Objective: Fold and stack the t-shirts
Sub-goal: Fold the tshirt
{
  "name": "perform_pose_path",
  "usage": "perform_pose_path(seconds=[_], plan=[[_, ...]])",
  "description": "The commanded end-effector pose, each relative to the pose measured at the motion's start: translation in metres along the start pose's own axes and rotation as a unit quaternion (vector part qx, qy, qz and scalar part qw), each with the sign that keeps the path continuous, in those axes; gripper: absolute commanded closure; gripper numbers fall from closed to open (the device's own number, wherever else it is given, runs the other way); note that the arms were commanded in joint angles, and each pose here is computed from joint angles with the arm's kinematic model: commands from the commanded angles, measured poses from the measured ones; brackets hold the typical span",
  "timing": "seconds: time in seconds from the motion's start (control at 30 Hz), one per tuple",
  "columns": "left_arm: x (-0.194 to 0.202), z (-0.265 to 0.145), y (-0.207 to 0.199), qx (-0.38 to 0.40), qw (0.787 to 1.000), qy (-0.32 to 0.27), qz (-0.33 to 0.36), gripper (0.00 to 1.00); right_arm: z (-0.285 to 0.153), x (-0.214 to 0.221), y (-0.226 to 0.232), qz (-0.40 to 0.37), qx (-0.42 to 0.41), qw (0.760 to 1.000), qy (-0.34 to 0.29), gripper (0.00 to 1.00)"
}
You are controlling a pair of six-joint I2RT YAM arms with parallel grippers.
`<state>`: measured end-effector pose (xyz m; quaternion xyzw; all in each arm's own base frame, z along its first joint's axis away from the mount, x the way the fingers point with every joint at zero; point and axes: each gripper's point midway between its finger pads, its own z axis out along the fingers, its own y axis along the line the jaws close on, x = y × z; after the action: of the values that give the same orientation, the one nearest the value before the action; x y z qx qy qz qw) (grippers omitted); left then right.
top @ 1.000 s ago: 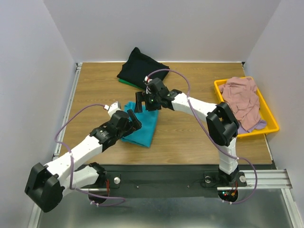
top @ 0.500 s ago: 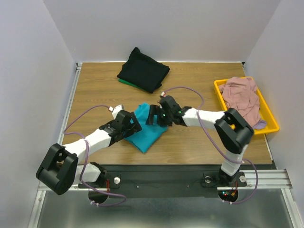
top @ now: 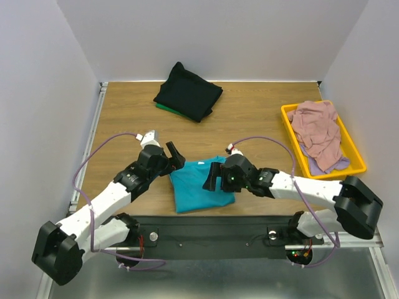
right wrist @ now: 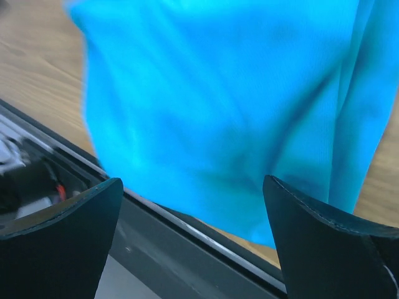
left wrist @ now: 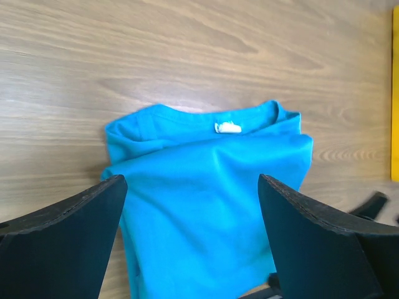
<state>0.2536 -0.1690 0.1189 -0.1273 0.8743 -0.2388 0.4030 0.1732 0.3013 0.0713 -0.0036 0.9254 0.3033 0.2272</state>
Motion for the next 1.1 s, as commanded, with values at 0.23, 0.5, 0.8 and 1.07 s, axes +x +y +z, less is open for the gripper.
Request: perform_pose_path(seconds=[0.23, 0.5, 0.8, 1.07], plan=[[0.020, 0.016, 0.031, -0.082, 0.996, 0.032, -0.010, 0.12, -0.009, -0.093, -0.009, -0.011, 0.069, 0.988, -0.139, 0.00], [0.029, 0.037, 0.033, -0.096, 0.994, 0.059, 0.000, 0.55, 0.024, -0.123, -0.042, -0.003, 0.121, 0.985, -0.121, 0.33], [0.029, 0.036, 0.025, -0.077, 0.995, 0.066, 0.000, 1.00, 0.022, -0.128, -0.032, -0.006, 0.099, 0.988, -0.116, 0.92], [-0.013, -0.005, -0.012, 0.013, 1.000, -0.006, 0.010, 1.00, -0.028, -0.137, -0.005, -0.014, 0.036, 0.987, -0.155, 1.00]])
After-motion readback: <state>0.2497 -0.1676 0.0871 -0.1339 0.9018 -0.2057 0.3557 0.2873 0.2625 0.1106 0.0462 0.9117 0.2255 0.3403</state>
